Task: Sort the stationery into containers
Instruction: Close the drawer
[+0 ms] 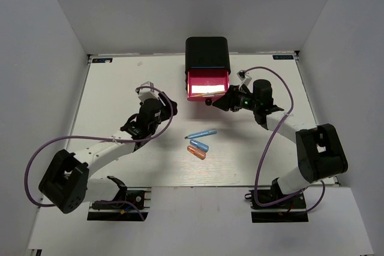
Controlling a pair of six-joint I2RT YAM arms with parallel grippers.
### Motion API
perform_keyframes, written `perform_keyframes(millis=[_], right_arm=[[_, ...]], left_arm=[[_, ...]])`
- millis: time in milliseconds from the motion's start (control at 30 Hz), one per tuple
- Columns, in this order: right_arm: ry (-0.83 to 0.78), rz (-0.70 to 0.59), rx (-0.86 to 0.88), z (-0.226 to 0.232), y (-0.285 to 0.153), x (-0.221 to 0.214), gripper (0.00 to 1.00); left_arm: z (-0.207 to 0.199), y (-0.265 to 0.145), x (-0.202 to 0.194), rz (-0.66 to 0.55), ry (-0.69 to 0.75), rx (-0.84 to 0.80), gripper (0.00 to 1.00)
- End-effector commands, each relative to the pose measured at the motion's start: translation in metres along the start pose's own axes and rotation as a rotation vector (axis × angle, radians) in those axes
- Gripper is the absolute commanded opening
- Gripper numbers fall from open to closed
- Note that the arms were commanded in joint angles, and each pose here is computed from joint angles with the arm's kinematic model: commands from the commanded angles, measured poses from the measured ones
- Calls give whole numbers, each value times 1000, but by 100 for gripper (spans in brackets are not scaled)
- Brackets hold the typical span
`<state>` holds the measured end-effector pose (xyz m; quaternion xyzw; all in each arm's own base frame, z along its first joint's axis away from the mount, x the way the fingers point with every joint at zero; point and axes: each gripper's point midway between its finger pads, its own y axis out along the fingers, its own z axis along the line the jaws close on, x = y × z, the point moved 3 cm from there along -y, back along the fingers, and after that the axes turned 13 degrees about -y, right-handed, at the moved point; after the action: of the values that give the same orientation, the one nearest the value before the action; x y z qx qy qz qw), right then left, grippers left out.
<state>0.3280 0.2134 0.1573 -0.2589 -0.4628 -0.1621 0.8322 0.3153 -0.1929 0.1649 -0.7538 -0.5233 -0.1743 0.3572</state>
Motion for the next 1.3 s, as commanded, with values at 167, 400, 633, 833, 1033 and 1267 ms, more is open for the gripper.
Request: perform_keyframes(millis=[167, 400, 633, 833, 1033, 1267], right_arm=[[78, 18, -49, -2, 6, -7, 54], [125, 18, -122, -6, 10, -8, 54], [156, -10, -156, -6, 17, -1, 54], [159, -55, -165, 2, 15, 8, 54], [163, -93, -166, 5, 20, 16, 54], [114, -146, -171, 6, 22, 29, 54]], left_arm=[[8, -21, 4, -18, -43, -33, 70], [-10, -23, -8, 33, -55, -163, 70], [-18, -24, -17, 70, -49, -232, 70], [-18, -25, -20, 78, -51, -253, 70], [-17, -24, -23, 90, -48, -251, 70], [-10, -24, -28, 100, -43, -237, 70]])
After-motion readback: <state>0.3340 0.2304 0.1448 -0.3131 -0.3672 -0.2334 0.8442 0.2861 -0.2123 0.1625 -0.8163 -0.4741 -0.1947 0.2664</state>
